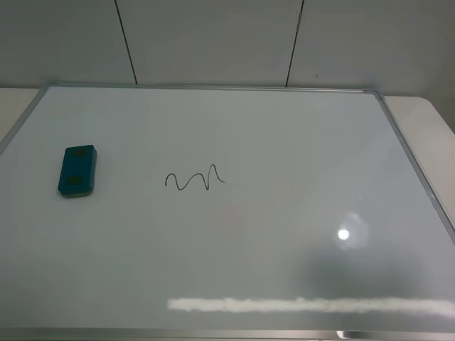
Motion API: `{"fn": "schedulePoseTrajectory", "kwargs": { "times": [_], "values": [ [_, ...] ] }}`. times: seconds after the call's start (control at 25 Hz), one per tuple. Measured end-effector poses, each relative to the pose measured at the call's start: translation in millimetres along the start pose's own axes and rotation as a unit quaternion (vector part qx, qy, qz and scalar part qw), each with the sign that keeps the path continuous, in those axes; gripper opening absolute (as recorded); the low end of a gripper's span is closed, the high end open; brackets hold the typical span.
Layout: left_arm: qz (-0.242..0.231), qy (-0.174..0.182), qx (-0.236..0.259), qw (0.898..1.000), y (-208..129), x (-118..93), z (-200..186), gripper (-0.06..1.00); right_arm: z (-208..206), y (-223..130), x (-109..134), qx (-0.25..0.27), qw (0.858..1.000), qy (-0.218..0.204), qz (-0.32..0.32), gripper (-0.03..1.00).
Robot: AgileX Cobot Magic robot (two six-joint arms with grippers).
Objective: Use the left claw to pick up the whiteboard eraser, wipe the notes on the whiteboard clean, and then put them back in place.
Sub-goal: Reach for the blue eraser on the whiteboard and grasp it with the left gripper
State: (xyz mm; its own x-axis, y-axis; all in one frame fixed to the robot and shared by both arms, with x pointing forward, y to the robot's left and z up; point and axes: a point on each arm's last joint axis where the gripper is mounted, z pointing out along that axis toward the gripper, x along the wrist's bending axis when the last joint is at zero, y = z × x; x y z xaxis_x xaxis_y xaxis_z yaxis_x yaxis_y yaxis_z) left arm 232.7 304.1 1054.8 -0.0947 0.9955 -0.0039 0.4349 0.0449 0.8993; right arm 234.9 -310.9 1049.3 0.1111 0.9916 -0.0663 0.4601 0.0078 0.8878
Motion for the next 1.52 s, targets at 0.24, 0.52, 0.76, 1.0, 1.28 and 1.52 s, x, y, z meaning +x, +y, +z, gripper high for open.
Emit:
{"fn": "schedulePoseTrajectory", "kwargs": {
  "times": [0.24, 0.52, 0.76, 1.0, 1.28, 1.52],
  "values": [
    [-0.001, -0.003, 0.002, 1.000, 0.2, -0.5, 0.5, 0.99, 0.0, 0.0, 0.0, 0.000, 1.000, 0.000, 0.000, 0.99],
    [-0.005, -0.008, 0.035, 0.999, 28.1, -2.6, 14.1, 0.99, 0.0, 0.0, 0.0, 0.000, 1.000, 0.000, 0.000, 0.99],
    [-0.004, -0.008, 0.106, 0.994, 63.2, -4.8, 48.0, 0.99, 0.0, 0.0, 0.0, 0.000, 1.000, 0.000, 0.000, 0.99],
    [0.000, -0.005, 0.200, 0.980, 93.6, -7.1, 99.4, 0.99, 0.0, 0.0, 0.0, 0.000, 1.000, 0.000, 0.000, 0.99],
    [0.000, -0.006, 0.278, 0.961, 116.0, -10.1, 159.7, 0.99, 0.0, 0.0, 0.0, 0.000, 1.000, 0.000, 0.000, 0.99],
    [-0.010, -0.014, 0.327, 0.945, 122.2, -13.8, 197.4, 0.99, 0.0, 0.0, 0.0, 0.000, 1.000, 0.000, 0.000, 0.99]
  ]
}}
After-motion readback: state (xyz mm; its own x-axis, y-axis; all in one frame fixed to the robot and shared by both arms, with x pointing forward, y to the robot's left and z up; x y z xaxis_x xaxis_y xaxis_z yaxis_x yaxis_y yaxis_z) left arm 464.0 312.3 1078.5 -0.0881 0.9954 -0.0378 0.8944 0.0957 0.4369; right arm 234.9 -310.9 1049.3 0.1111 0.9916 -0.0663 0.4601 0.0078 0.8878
